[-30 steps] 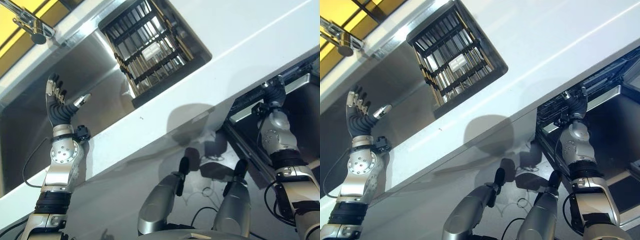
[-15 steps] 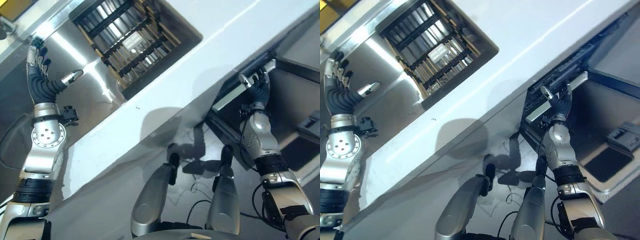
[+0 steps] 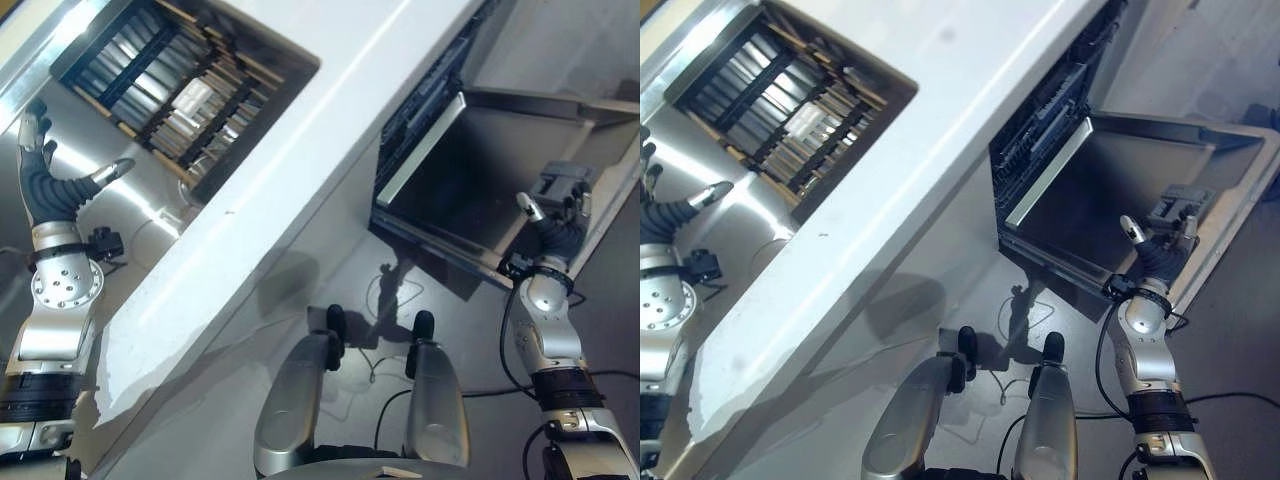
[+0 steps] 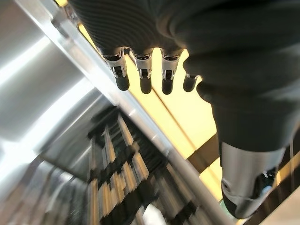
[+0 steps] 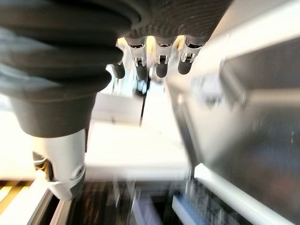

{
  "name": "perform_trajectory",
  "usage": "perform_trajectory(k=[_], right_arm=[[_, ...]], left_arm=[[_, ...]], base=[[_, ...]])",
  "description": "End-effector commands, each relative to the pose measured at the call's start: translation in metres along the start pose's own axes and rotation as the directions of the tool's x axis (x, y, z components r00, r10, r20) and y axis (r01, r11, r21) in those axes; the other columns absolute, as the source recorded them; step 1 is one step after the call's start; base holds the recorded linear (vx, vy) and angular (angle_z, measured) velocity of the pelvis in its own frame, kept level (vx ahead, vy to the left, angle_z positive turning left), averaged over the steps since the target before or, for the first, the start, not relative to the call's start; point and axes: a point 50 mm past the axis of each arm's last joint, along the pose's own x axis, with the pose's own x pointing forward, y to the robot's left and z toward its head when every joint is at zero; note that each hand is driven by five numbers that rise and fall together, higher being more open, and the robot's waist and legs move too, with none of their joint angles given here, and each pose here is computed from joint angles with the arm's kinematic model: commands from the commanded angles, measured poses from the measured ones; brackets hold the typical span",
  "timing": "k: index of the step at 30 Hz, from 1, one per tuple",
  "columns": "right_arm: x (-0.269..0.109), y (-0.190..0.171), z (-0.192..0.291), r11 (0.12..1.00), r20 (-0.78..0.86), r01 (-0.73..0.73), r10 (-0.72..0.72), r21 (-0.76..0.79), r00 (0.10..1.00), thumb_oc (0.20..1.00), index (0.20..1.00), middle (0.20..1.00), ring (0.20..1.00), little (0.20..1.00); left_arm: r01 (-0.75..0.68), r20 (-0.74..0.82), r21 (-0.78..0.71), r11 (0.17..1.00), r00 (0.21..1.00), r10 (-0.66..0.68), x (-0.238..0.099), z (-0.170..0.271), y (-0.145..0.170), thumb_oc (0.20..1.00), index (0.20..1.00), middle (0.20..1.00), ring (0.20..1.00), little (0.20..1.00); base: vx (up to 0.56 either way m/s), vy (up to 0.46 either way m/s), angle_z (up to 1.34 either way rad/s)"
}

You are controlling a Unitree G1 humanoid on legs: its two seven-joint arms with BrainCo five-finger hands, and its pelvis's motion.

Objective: Pick up plates and place into dishwasher.

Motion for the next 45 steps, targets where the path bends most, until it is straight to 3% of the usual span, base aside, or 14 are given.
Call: perform_trajectory(k=[1,6,12,15,21,24,30,38,42,45], right_arm=[[0.01,-0.016,0.041,0.984,0.224,0.177,-0.173,0.001,0.959,1.0,1.0,1.0,1.0,1.0],[-0.005,-0.05,0.031,0.927,0.282,0.369,-0.337,-0.069,0.898,1.0,1.0,1.0,1.0,1.0],[-0.019,-0.072,0.008,0.862,0.206,0.504,-0.484,-0.057,0.85,1.0,1.0,1.0,1.0,1.0],[-0.025,-0.087,-0.02,0.819,0.021,0.574,-0.574,-0.001,0.819,1.0,1.0,1.0,1.0,1.0],[-0.024,-0.092,-0.039,0.802,-0.092,0.586,-0.579,0.113,0.81,1.0,1.0,1.0,1.0,1.0],[-0.018,-0.092,-0.044,0.751,-0.193,0.6,-0.568,0.276,0.8,1.0,1.0,1.0,1.0,1.0],[-0.007,-0.075,-0.036,0.662,-0.239,0.525,-0.477,0.536,0.846,1.0,1.0,1.0,1.0,1.0],[0.012,-0.039,0.002,0.52,-0.14,0.387,-0.451,0.761,0.881,1.0,1.0,1.0,1.0,1.0],[0.032,-0.001,0.027,0.502,-0.044,0.136,-0.192,0.854,0.98,1.0,1.0,1.0,1.0,1.0],[0.039,0.028,0.044,0.472,0.102,-0.115,0.053,0.874,0.993,1.0,1.0,1.0,1.0,1.0]], left_arm=[[0.045,-0.041,-0.221,0.974,0.998,-0.055,-0.025,0.0,-0.054,1.0,1.0,1.0,1.0,1.0],[0.029,-0.109,-0.265,0.964,0.992,-0.06,-0.046,-0.014,-0.057,1.0,1.0,1.0,1.0,1.0],[-0.015,-0.171,-0.315,0.949,0.984,-0.041,-0.065,-0.028,-0.062,1.0,1.0,1.0,1.0,1.0],[-0.014,-0.18,-0.339,0.941,0.982,-0.05,-0.069,-0.031,-0.068,1.0,1.0,1.0,1.0,1.0],[-0.01,-0.171,-0.363,0.932,0.984,-0.056,-0.071,-0.027,-0.077,1.0,1.0,1.0,1.0,1.0],[-0.002,-0.167,-0.367,0.93,0.984,-0.064,-0.073,-0.026,-0.084,1.0,1.0,1.0,1.0,1.0],[0.031,-0.152,-0.357,0.934,0.984,-0.09,-0.079,-0.023,-0.089,1.0,1.0,1.0,1.0,1.0],[0.056,-0.094,-0.358,0.932,0.991,-0.096,-0.084,-0.015,-0.089,1.0,1.0,1.0,1.0,1.0],[0.097,-0.06,-0.377,0.921,0.99,-0.128,-0.083,-0.007,-0.089,1.0,1.0,1.0,1.0,1.0],[0.121,-0.046,-0.401,0.908,0.987,-0.152,-0.081,-0.002,-0.09,1.0,1.0,1.0,1.0,1.0]], base=[[0.03,0.094,-0.12],[0.03,0.115,-0.22],[0.03,0.166,-0.29],[0.07,0.127,-0.41],[0.0,0.049,-0.18],[-0.05,-0.005,0.05],[-0.07,-0.106,0.23],[0.01,-0.16,0.25],[0.01,-0.136,0.22],[0.01,-0.098,0.22]])
